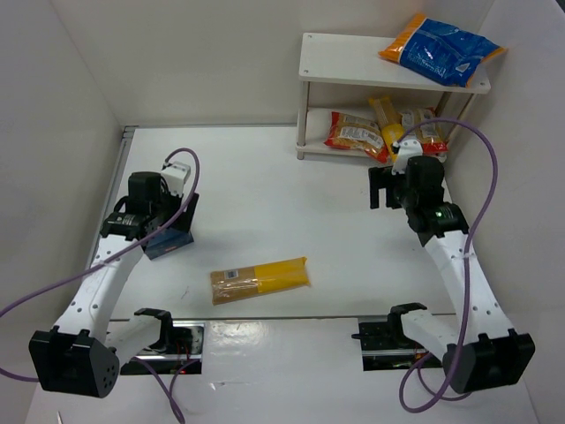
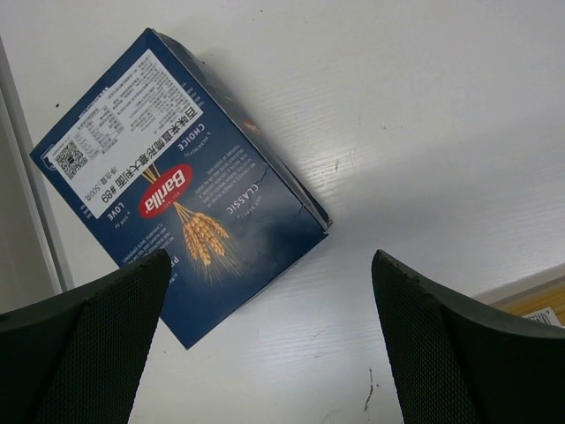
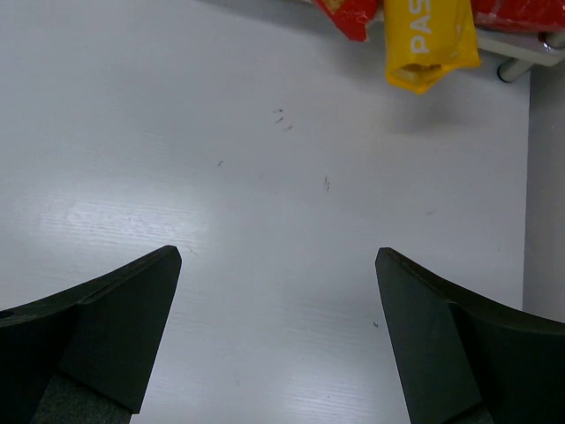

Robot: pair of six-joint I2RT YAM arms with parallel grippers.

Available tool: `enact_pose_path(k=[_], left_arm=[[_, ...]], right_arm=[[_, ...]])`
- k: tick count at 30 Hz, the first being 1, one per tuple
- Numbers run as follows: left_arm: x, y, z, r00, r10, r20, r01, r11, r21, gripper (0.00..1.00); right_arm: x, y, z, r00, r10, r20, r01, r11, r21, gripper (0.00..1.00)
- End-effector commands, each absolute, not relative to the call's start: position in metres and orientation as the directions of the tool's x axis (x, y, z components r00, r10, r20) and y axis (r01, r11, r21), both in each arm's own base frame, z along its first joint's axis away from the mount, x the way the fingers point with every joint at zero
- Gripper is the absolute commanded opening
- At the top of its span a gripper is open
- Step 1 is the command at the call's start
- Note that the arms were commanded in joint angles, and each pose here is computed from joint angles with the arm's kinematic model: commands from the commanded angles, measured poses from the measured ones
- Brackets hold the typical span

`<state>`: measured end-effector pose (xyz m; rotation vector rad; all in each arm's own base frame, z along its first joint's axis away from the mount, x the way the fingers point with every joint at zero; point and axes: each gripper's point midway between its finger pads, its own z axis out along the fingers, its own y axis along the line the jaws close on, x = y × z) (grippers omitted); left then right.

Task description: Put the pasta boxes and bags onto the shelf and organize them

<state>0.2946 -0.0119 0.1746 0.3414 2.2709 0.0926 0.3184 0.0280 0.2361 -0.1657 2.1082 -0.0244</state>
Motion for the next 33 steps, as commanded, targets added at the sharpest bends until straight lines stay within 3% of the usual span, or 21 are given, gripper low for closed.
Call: enact_pose_path(k=[1,33], left_arm=[[0.295,-0.015,0.201,-0.579,0.237,-0.780,0.198,0.969,0.147,1.00],[0.294,-0.002,0.200,-0.573,0.232,-0.786,0.154,0.972,0.175,1.00]], right_arm=[[0.307,0.022,0.227,-0.510,-0.082,-0.856,-0.101,0.994,-0.035,1.00],[0.299,0.040,0.236,-0.469,-0.167,-0.867,-0.269,0.962,-0.040,1.00]])
